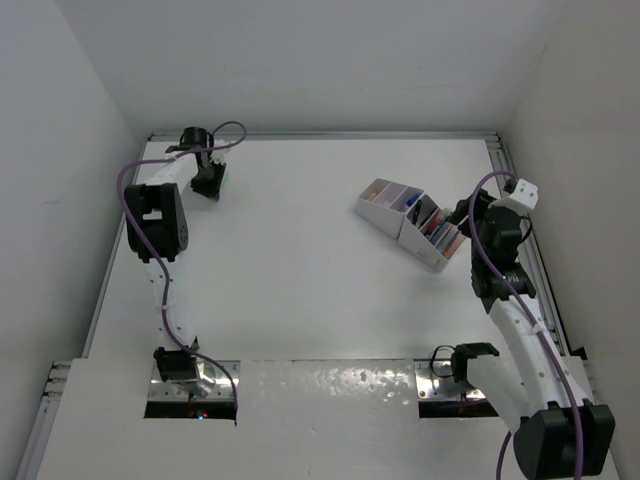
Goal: Sort the stationery into containers
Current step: Pick up the pen from the center of the board.
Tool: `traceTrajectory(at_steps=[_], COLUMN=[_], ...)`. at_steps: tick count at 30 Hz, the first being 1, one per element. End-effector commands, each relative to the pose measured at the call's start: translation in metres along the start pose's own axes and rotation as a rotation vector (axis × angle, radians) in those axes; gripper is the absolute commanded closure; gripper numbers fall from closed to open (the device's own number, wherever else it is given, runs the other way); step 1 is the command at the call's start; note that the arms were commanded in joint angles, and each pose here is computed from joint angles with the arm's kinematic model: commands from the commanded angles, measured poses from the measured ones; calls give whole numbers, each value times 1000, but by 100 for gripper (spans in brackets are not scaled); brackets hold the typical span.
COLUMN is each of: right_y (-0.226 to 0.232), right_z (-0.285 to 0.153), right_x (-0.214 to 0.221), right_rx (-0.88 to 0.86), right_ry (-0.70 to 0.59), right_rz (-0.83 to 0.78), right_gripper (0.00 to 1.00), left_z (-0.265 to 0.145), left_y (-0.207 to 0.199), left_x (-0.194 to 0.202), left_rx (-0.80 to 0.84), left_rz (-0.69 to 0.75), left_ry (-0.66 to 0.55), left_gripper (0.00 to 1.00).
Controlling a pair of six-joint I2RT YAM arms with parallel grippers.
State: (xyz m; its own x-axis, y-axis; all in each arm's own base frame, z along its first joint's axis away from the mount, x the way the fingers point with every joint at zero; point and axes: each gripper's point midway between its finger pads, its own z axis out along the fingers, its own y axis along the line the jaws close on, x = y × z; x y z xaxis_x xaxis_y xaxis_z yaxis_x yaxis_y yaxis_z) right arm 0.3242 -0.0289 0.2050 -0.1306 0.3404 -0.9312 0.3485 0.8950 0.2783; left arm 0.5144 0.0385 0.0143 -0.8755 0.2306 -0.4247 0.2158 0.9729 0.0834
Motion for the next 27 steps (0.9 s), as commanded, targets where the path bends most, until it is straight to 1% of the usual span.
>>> traceTrajectory(at_steps=[1, 4, 5, 6, 7, 8, 9, 10, 11, 12, 13, 14, 16, 17, 19, 20, 21, 22, 23, 25, 27], right_y=[18, 32, 45, 56, 67, 92, 105, 124, 141, 154, 173, 195, 223, 241, 264, 276, 285, 295, 304, 317, 321], right_z=[-4, -7, -7, -9, -9, -11, -12, -16, -18, -12, -16, -16, -21, -20, -25, -27, -29, -28, -30, -34, -37], right_x=[-31, -29, -25, -27, -25, -25, -26, -24, -41, -34, -39, -46, -50, -58, -62, -74, -74, -65, -70, -64, -61], right_rx=[-46, -89, -127, -159, -188, -246, -274, -318, -354, -370, -422, -483, -564, -603, -653, -682, -706, -720, -741, -782, -792], right_ry=[-68, -48, -28, -24, -12, 4, 9, 19, -5, 24, 17, 26, 32, 29, 31, 11, 16, 40, 33, 44, 40], right_rz=[-1, 1, -2, -3, -15, -41, -51, -59, -37, -20, 5, 42, 81, 129, 163, 195, 207, 210, 238, 250, 258], right_gripper=[40, 42, 43, 45, 45, 45, 44, 43, 43, 42, 42, 41, 40, 39, 39, 38, 38, 38, 38, 38, 38], left_z=[10, -32, -63, -80, -114, -131, -149, -181, -196, -210, -235, -247, -269, -274, -279, -281, -280, -281, -284, -290, -293], left_y=[-23, -33, -35, -45, -52, -76, -85, -97, -111, -137, -153, -177, -204, -226, -244, -261, -267, -274, -286, -296, -297], left_x=[33, -4, -27, -43, -65, -80, -90, -106, -113, -119, -125, -127, -126, -120, -117, -110, -107, -104, -100, -98, -100], left_rx=[127, 185, 179, 185, 172, 188, 192, 198, 215, 246, 278, 311, 372, 412, 443, 468, 478, 488, 506, 510, 497], left_rz=[-58, -57, -41, -10, 21, 77, 102, 136, 167, 218, 251, 303, 362, 403, 433, 459, 471, 479, 498, 522, 530], left_ry=[108, -23, -106, -164, -251, -303, -345, -424, -460, -492, -546, -570, -612, -603, -593, -576, -569, -565, -563, -573, -584], left_gripper=[100, 100, 100, 100, 100, 100, 100, 100, 100, 100, 100, 100, 100, 100, 100, 100, 100, 100, 100, 100, 100])
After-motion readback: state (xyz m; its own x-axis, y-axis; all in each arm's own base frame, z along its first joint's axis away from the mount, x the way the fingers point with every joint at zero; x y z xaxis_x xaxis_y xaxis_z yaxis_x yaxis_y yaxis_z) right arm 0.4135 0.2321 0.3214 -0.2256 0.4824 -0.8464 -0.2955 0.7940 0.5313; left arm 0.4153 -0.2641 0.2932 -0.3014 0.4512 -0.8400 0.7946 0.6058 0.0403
